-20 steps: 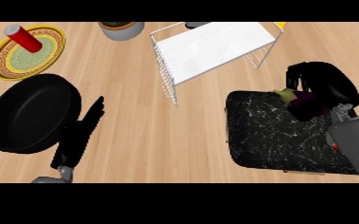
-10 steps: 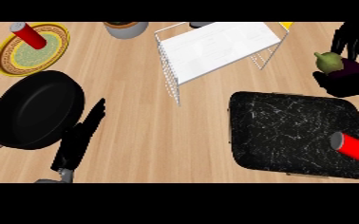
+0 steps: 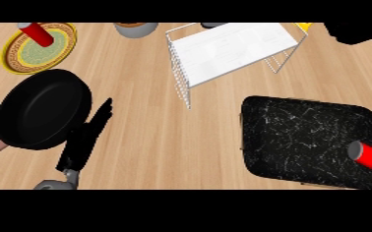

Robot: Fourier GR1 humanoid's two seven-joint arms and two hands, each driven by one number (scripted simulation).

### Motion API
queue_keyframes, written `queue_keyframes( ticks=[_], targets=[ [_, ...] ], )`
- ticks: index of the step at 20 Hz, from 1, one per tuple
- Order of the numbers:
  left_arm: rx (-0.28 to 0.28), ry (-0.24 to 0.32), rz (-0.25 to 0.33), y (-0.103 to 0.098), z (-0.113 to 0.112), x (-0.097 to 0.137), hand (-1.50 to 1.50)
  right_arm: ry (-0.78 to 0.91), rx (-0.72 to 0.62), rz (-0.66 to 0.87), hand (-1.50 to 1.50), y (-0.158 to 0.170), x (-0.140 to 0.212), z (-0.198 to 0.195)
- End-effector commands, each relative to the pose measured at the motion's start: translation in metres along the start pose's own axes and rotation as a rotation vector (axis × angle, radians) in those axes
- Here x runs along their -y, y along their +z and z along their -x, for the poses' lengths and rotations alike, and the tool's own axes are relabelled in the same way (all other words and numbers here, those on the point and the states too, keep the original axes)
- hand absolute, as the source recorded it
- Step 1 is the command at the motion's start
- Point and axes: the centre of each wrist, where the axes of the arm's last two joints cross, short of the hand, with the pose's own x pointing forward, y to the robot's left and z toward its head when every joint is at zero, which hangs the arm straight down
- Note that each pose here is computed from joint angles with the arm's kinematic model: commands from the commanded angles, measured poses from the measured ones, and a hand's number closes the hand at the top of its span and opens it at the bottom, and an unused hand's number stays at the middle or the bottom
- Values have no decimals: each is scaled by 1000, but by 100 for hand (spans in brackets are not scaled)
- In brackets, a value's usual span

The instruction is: Pick the eggplant from the tray and place it in the tiered shelf

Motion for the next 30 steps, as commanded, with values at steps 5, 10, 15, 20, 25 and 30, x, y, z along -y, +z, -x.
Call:
queue_keyframes(
  ticks=[5, 10, 15, 20, 25, 30],
  targets=[
    [5, -11, 26, 3, -11, -11, 0, 14, -17, 20, 150, -58, -45, -29],
    [-1, -9, 31, -2, -10, -15, 0, 46, 25, -51, 150, -81, -51, -19],
    [29, 1, 42, 0, -5, 5, 0, 88, 18, -112, 150, -96, -82, -59],
    [15, -33, 35, -18, -19, 6, 0, 96, 11, -193, 150, -98, -109, -66],
    [54, -2, 37, -13, -20, 13, 0, -345, -67, -302, 150, -89, -143, -42],
    [44, -32, 27, -15, -24, 6, 0, -690, -158, -370, -150, -88, -152, -40]
  ],
)
